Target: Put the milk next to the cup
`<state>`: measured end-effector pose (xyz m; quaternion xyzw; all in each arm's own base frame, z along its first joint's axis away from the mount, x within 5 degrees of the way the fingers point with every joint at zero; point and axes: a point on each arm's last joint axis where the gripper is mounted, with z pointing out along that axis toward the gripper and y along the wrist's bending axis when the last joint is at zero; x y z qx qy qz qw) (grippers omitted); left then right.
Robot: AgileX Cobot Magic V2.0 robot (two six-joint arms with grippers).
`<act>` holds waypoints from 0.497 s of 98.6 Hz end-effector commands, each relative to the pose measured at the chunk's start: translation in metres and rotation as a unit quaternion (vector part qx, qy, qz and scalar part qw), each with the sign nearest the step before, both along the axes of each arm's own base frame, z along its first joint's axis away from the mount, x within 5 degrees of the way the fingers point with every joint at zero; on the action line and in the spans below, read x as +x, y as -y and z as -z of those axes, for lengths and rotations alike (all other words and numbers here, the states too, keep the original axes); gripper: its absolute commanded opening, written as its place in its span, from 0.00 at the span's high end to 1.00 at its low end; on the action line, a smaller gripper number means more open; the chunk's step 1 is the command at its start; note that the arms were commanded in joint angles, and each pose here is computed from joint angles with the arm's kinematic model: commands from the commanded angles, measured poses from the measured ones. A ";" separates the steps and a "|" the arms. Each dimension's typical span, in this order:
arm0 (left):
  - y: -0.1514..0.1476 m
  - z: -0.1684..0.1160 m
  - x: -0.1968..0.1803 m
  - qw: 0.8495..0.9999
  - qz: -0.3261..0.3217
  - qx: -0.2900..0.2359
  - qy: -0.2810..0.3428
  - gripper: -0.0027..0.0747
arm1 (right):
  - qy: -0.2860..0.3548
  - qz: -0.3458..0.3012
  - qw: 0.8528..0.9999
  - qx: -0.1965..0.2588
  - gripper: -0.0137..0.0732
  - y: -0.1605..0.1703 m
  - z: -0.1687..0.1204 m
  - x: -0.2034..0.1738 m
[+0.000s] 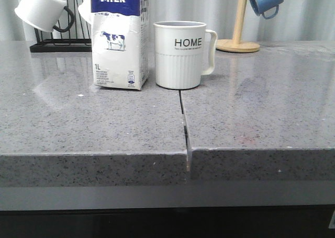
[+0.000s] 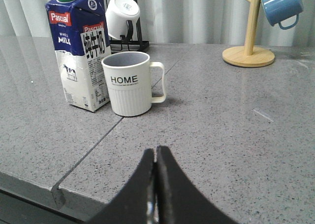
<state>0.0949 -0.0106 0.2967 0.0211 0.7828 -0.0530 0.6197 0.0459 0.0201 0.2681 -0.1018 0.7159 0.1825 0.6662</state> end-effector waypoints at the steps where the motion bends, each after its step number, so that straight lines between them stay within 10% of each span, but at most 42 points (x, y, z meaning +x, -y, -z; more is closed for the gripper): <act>1: -0.001 -0.010 -0.008 0.998 -0.004 -0.008 0.059 0.98 | 0.048 0.002 0.999 0.013 0.92 0.001 -0.015 -0.001; 49: -0.006 0.024 -0.049 0.993 -0.006 0.006 0.121 0.98 | 0.048 0.002 0.999 0.013 0.92 0.001 -0.015 -0.001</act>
